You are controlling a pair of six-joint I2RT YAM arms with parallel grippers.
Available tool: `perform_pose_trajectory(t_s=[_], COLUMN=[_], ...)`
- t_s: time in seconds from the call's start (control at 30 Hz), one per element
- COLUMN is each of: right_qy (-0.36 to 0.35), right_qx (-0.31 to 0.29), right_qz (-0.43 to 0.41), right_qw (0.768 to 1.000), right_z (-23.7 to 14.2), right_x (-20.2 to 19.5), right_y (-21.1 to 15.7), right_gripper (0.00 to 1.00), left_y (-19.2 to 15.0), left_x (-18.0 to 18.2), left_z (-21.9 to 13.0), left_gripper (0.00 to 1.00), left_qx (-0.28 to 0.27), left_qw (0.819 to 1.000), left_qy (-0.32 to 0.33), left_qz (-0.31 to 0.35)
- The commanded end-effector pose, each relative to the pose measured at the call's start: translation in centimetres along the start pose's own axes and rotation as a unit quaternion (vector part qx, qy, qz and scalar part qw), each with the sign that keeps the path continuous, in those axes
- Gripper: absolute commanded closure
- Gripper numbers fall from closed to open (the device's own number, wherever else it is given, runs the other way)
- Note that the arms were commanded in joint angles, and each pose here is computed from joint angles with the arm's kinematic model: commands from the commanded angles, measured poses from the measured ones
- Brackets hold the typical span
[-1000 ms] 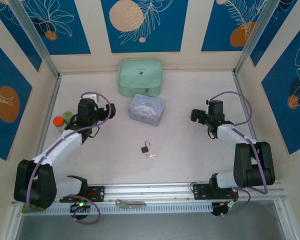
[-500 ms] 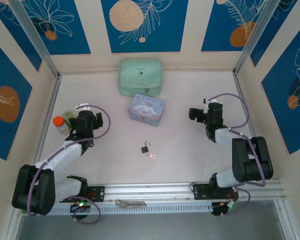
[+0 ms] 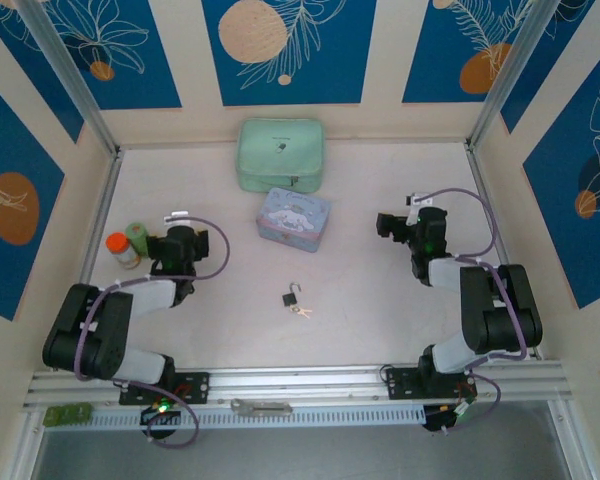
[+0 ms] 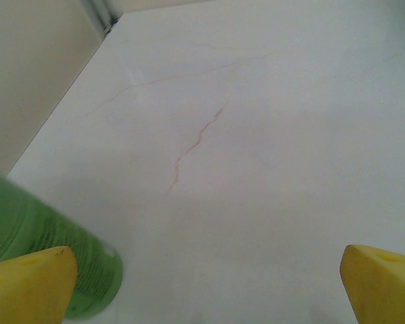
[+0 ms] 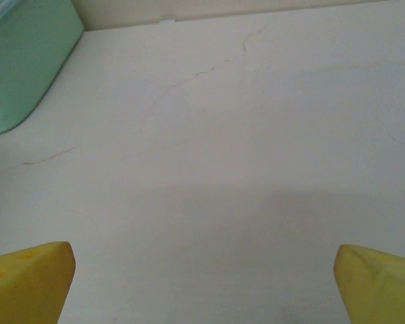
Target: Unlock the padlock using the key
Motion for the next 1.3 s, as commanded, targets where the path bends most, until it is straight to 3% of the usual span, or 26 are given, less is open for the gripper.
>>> perform_pose_trajectory(t_s=[0.0,0.13,0.27,0.33,1.27], right_qy=[0.038,0.025,0.026,0.027,0.027], right_qx=[-0.060,-0.038,-0.038,-0.036,-0.037], right_qz=[0.001,-0.008,-0.008,-0.007,-0.008], right_qw=[0.997,0.999,0.999,0.999,0.999], right_z=[-0.8,-0.7,-0.7,-0.7,-0.7], right_x=[0.2,0.3,0.3,0.3,0.3], right_y=[-0.7,-0.8,-0.8,-0.9,-0.8], right_gripper=[0.01,0.01,0.01,0.01,0.01], left_y=[2.1,0.9,0.1,-0.2,0.1], left_x=[-1.0,-0.3,-1.1,-0.9,-0.7], left_z=[0.2,-0.2,0.8,1.2,1.6], left_gripper=[0.01,0.01,0.01,0.01,0.01], left_qx=[-0.055,-0.127,-0.118,-0.069,-0.078], left_qw=[0.997,0.990,0.987,0.992,0.991], left_qy=[-0.044,-0.056,-0.106,-0.110,-0.107], left_qz=[0.029,0.003,0.008,0.002,-0.002])
Point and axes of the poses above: each hand's point on the last joint's axis, 136 mm out from that joint toward the fingers, its own z axis out along the fingers, its own x axis along the line the jaws close on, y = z × x, the point moved 5 cm from there along -z, back along the fingers, and after that the axes turned 5 degrees about -z, right-handed, at the moved point
